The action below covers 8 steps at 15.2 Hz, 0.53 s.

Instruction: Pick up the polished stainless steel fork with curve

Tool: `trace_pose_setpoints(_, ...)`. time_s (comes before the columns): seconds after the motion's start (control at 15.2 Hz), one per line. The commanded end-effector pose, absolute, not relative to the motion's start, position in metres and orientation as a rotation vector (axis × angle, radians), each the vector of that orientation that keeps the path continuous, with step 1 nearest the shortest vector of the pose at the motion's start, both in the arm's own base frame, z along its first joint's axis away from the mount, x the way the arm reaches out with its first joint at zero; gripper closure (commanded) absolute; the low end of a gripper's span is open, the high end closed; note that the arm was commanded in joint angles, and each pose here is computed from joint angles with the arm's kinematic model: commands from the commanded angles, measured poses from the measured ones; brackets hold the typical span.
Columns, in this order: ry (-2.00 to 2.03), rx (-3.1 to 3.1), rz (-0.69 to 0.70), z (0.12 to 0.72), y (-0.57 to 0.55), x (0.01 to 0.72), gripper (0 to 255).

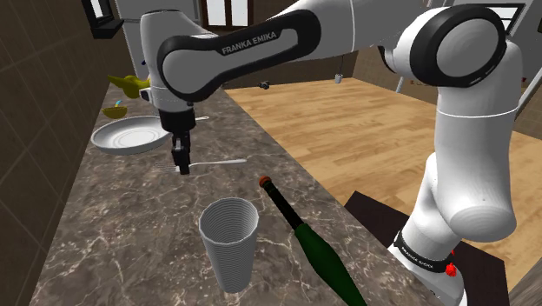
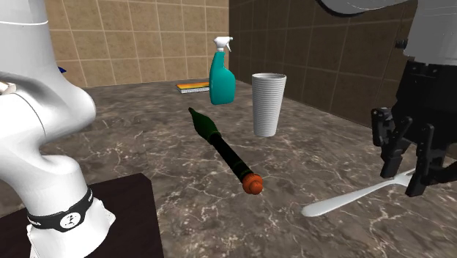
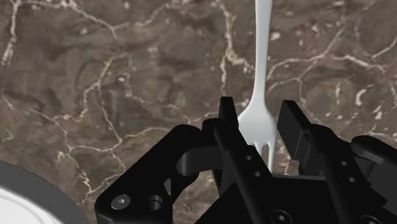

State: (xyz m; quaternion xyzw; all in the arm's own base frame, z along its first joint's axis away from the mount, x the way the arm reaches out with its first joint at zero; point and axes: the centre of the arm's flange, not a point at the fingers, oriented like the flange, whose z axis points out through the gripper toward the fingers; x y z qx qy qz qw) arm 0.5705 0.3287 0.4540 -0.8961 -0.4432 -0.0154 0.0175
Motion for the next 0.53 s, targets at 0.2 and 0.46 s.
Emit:
trace_pose_setpoints(0.2,-1.377,-2.784,-0.047,0.481,0.329,0.571,255)
trace_pose_setpoints(0.46,-1.377,-2.784,-0.047,0.492,0.329,0.571,255)
